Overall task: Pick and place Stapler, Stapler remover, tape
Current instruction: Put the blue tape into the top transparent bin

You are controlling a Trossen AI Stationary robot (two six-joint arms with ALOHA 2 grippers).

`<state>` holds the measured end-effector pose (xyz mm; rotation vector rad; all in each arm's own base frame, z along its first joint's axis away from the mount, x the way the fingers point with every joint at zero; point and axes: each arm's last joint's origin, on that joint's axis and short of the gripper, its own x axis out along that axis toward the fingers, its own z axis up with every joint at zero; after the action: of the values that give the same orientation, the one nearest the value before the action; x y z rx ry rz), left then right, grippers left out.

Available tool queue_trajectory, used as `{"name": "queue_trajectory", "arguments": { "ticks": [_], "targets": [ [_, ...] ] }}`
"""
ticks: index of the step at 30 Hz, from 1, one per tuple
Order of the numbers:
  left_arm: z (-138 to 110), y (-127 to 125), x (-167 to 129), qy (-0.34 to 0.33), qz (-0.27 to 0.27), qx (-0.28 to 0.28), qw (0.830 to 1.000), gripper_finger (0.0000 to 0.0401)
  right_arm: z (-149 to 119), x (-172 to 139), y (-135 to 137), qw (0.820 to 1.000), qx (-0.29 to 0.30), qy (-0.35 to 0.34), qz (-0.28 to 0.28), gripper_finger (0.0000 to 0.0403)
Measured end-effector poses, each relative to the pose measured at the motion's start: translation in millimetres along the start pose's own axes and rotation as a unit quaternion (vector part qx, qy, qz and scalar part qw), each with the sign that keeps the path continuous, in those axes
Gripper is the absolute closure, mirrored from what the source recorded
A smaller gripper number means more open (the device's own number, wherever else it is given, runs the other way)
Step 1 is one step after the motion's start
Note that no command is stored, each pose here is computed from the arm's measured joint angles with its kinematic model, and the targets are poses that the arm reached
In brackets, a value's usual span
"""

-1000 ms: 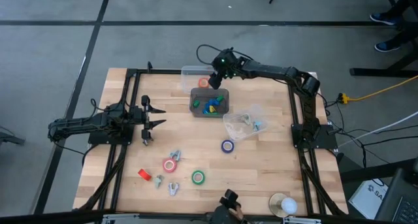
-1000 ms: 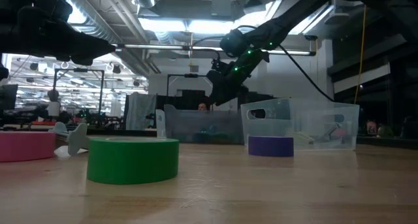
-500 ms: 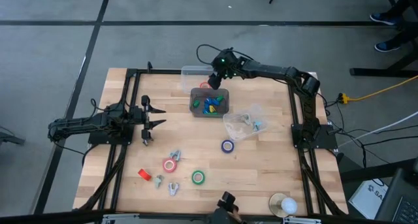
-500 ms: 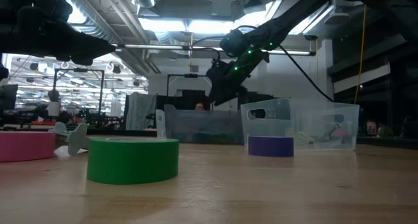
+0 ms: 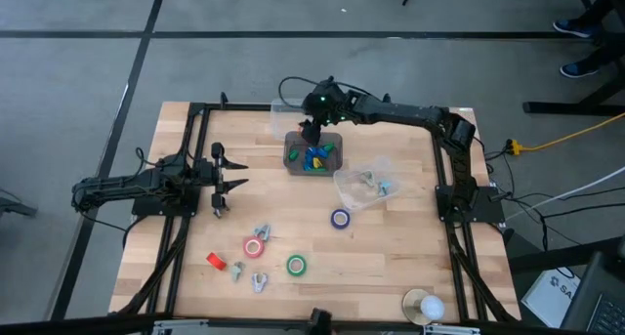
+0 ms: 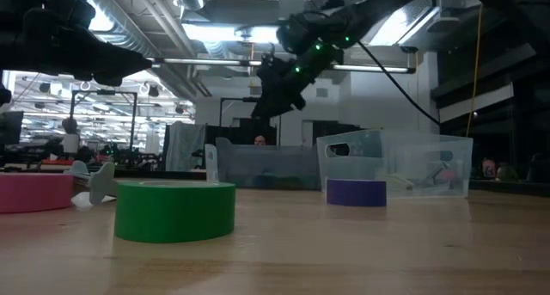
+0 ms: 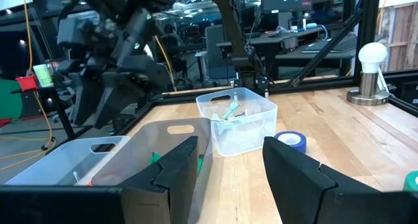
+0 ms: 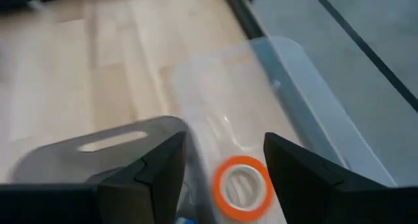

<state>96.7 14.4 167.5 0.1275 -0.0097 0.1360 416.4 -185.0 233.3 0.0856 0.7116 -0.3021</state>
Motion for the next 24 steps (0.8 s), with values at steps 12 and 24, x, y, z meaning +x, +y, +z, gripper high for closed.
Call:
{"name": "queue_trajectory", "arguments": {
  "ticks": [12, 24],
  "targets": [
    [-0.1, 0.0, 0.0, 0.0, 0.0, 0.0, 1.0, 0.0232, 18.7, -14.3, 76.0, 0.984, -0.108, -0.016, 0.142, 0.0195],
    [-0.1, 0.0, 0.0, 0.0, 0.0, 0.0, 1.0, 0.0232, 1.8, -30.6, 156.3, 0.956, -0.193, 0.039, 0.218, 0.0195]
  ]
}}
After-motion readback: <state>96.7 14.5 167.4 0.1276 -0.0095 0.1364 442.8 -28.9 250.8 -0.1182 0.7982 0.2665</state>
